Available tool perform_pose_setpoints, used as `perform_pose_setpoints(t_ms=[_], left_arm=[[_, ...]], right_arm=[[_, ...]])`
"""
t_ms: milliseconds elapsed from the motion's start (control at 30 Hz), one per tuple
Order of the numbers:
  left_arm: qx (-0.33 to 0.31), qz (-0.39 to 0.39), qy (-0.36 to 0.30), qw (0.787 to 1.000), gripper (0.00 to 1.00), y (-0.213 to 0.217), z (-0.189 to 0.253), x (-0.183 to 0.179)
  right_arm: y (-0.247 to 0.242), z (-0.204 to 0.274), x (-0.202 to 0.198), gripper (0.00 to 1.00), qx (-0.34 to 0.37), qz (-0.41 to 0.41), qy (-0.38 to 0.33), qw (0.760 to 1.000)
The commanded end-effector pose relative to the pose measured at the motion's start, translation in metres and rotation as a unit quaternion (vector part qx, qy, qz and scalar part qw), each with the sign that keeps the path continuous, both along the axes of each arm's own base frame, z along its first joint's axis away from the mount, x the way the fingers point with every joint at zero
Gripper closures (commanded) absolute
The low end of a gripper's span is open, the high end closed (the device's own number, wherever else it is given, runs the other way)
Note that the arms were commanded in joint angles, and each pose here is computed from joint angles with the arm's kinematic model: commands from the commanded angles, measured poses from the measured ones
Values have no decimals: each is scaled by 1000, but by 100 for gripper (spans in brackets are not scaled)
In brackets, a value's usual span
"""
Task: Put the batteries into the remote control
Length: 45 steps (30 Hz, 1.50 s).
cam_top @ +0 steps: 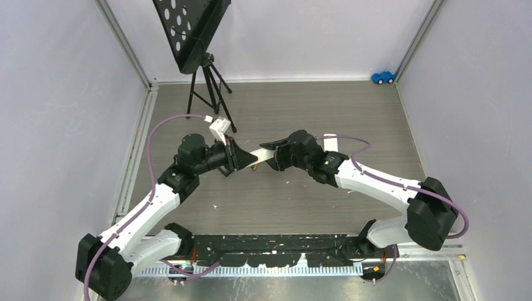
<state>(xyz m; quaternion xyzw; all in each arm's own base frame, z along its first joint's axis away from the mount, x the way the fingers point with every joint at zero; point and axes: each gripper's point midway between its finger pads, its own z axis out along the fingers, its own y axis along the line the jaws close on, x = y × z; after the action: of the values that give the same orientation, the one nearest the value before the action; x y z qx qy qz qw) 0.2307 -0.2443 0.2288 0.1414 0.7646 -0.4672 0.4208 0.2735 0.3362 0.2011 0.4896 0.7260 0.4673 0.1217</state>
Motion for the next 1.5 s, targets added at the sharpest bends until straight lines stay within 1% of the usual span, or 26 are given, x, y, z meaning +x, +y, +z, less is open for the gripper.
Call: perform_pose_setpoints(t_ms=[0,33,133,200,233,300,367,400,467,533,633,733,833,900,967,1033,1100,1133,1233,1333,1400,1433,1467], left_arm=[[2,-18,-23,1000,96,-5,12,1],[4,-18,-19,1000,100,-5,11,1],[14,-23,0,1000,100,-6,8,0],[20,-26,23,999,100,-7,8,-1],[20,-29,32,999,100,-8,11,-1],[13,-44,46,998,100,-11,20,-3],[1,-66,61,996,100,-13,32,-7],[-10,-90,72,993,100,-15,39,-13],[-24,-124,101,987,100,-16,46,-18],[-40,-156,126,979,100,-16,56,-23],[-68,-188,168,965,100,-14,61,-25],[-92,-211,187,955,100,-13,67,-27],[-102,-215,193,952,100,-12,70,-28],[-107,-221,200,949,100,-12,72,-32],[-113,-231,203,945,100,-11,75,-37],[-115,-238,201,943,100,-10,75,-41],[-116,-245,204,941,100,-9,75,-44],[-116,-247,205,940,100,-9,75,-45],[-117,-250,207,939,100,-9,75,-46],[-117,-249,207,939,100,-8,76,-46],[-117,-249,209,938,100,-8,75,-46],[-118,-248,209,939,100,-7,76,-46],[-118,-247,208,939,100,-7,76,-46]], right_arm=[[7,27,14,60,41,-2,-21,999],[4,27,15,52,34,-1,-28,999],[-11,31,16,27,0,4,-67,998],[-21,36,16,13,-42,36,-129,990],[-26,38,14,8,-61,56,-158,984],[-32,45,9,5,-82,108,-229,964],[-40,43,-1,4,-107,168,-291,936],[-44,40,-8,4,-121,197,-320,919],[-45,41,-31,4,-136,261,-385,875],[-44,49,-50,4,-133,309,-434,836],[-41,65,-69,4,-116,345,-488,793],[-37,77,-78,4,-95,358,-525,766],[-33,79,-80,5,-84,370,-532,757],[-30,78,-78,7,-78,368,-532,759],[-28,75,-73,15,-76,362,-526,766],[-23,76,-68,28,-63,357,-515,777],[-16,80,-66,37,-36,355,-511,782],[-14,85,-65,38,-15,349,-514,783],[-8,87,-61,39,22,335,-510,792],[-5,82,-57,34,32,328,-501,800],[-4,78,-54,34,31,327,-495,805],[-4,74,-54,34,30,326,-491,807],[-4,73,-53,38,29,326,-488,809]])
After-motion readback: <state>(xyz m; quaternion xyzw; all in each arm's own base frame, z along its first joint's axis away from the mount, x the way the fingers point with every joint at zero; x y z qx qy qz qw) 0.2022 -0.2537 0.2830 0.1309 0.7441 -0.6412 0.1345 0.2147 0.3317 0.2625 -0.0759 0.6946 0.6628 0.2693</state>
